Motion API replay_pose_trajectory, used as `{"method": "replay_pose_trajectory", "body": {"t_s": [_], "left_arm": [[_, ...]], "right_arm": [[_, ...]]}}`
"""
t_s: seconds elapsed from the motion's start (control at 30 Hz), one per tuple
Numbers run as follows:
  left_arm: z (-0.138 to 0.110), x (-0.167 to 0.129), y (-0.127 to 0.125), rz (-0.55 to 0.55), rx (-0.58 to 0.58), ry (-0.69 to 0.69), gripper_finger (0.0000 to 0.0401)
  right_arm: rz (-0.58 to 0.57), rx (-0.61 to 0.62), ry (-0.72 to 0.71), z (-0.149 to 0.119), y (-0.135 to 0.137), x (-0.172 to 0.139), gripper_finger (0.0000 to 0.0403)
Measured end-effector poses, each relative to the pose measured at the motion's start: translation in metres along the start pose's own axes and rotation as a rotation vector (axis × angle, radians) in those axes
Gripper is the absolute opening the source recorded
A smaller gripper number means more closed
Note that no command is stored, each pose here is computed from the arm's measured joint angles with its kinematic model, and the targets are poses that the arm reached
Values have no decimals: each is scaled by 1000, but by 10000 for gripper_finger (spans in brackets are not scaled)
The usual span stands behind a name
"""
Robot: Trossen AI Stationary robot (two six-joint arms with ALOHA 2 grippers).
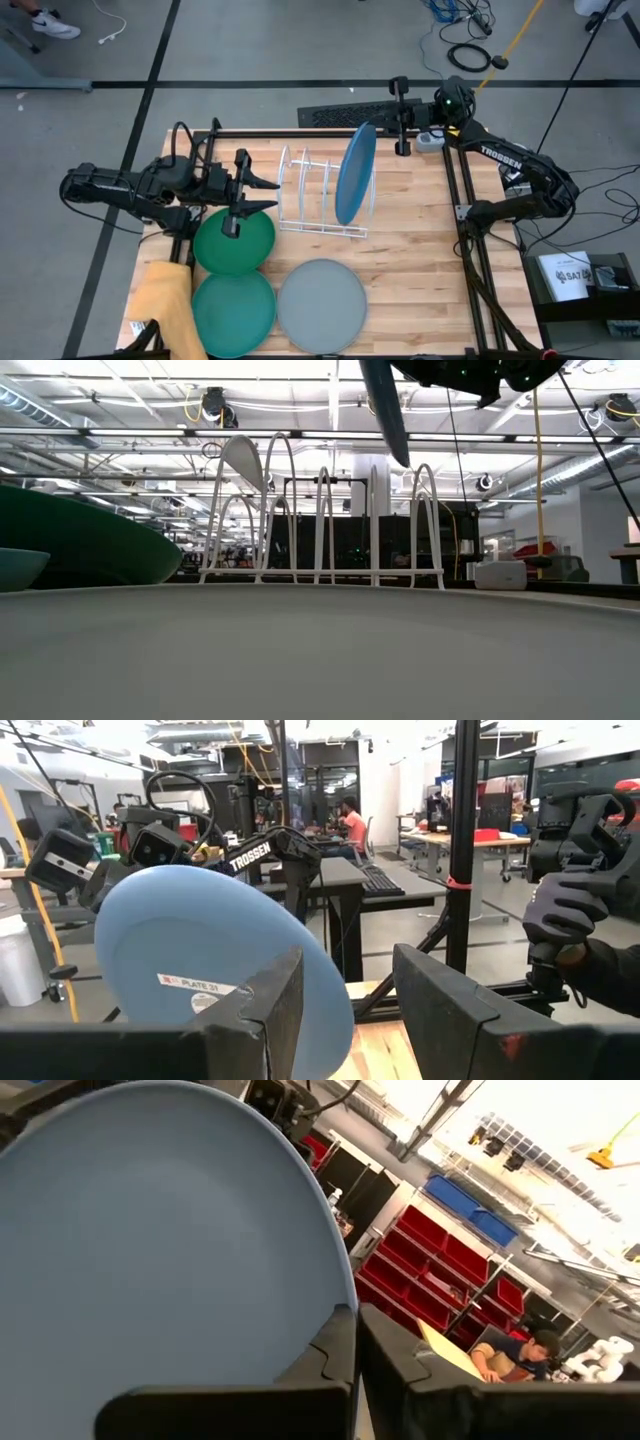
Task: Sort dishes
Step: Put the blue plate in the dish rack
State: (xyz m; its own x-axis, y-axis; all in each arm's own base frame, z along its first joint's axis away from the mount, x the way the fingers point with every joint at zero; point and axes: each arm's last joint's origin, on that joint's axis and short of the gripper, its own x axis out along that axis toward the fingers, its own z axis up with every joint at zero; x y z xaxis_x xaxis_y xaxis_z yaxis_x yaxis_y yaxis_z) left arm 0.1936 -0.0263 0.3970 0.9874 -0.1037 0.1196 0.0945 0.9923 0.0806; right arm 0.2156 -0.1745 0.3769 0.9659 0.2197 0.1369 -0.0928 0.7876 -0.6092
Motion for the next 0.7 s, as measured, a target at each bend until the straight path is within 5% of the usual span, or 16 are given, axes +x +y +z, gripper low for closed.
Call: {"method": "replay_pose_trajectory", "body": {"t_s": [0.7], "left_arm": [[0, 0, 0, 0, 0, 2, 157]], "right_arm": [[72, 23, 44, -6, 6, -3, 0]]}}
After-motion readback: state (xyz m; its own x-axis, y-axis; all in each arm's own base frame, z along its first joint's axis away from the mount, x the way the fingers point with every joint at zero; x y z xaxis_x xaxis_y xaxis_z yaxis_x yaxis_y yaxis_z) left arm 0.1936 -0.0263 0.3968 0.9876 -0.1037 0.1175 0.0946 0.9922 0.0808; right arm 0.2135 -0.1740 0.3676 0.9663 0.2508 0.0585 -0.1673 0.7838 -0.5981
